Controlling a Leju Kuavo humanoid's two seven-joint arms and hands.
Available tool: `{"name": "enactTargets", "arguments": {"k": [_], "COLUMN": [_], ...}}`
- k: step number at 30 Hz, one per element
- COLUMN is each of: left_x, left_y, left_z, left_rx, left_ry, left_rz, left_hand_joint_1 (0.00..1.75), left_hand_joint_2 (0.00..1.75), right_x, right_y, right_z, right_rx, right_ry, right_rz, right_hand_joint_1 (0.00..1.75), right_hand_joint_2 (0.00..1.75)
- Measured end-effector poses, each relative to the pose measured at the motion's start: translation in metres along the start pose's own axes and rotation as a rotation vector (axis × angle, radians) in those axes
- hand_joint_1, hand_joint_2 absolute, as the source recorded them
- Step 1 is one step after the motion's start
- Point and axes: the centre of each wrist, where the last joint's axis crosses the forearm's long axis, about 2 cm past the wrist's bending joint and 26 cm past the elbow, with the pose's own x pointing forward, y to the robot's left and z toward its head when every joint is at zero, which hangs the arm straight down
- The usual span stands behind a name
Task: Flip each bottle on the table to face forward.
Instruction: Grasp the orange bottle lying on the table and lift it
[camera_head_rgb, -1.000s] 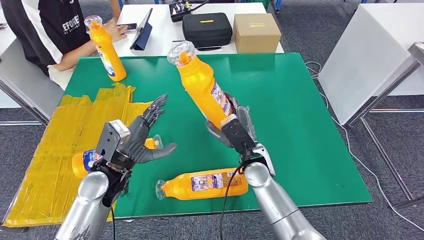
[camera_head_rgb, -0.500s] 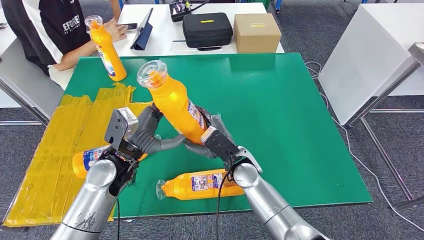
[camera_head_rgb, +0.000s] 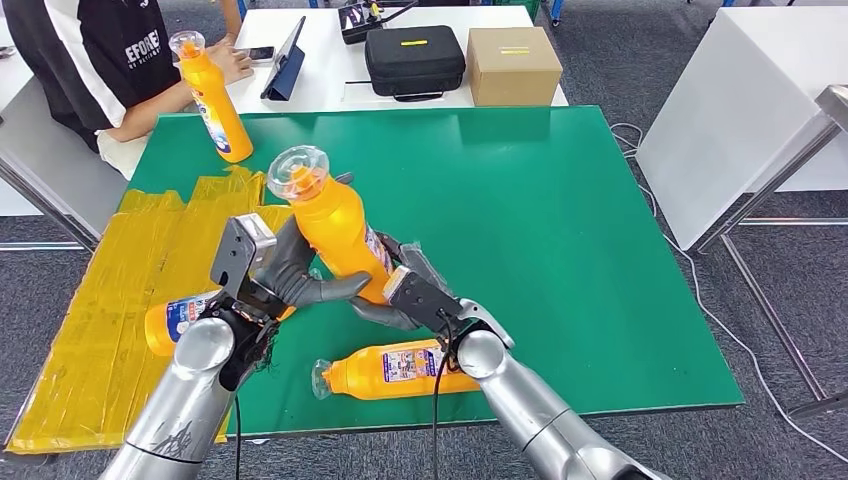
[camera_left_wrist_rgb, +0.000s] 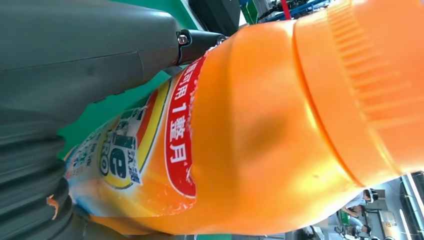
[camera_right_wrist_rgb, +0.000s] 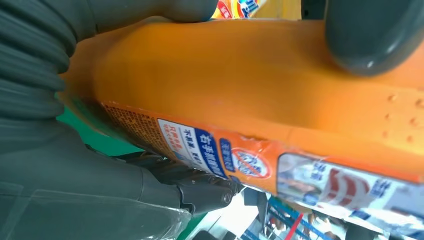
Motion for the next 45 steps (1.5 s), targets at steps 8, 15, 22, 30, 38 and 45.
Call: {"name": "enactTargets", "arguments": {"k": [8,15,22,30,38,45], "left_x": [-0.005,-0.01,-0.014,-0.016,-0.018,-0.017], "left_y": [0.001,0.001,-0.001,-0.002,-0.001,0.0], "left_z": [0.002,0.004,0.004,0.003,0.003,0.002], "left_rx": [0.012,0.013,-0.034,-0.082,-0.086,-0.085], "left_ry": [0.017,0.029,0.039,0.046,0.05,0.047], "left_rz": [0.009,0.021,0.086,0.227,0.265,0.268], "left_hand_joint_1": [0.0,0.0,0.0,0.86,1.75,1.75], "left_hand_joint_2": [1.75,1.75,1.75,1.75,1.75,1.75], "right_x": [-0.005,-0.009,-0.011,-0.011,-0.011,-0.011], "right_y": [0.004,0.008,0.012,0.015,0.015,0.015], "right_z": [-0.006,-0.007,-0.007,-0.008,-0.008,-0.008], "right_rx": [0.042,0.058,0.066,0.062,0.059,0.058], "right_ry": [0.023,0.037,0.04,0.034,0.033,0.029], "right_rz": [0.019,0.025,0.027,0.052,0.053,0.053], "right_hand_joint_1": [1.75,1.75,1.75,1.75,1.75,1.75], "right_hand_joint_2": [1.75,1.75,1.75,1.75,1.75,1.75]}}
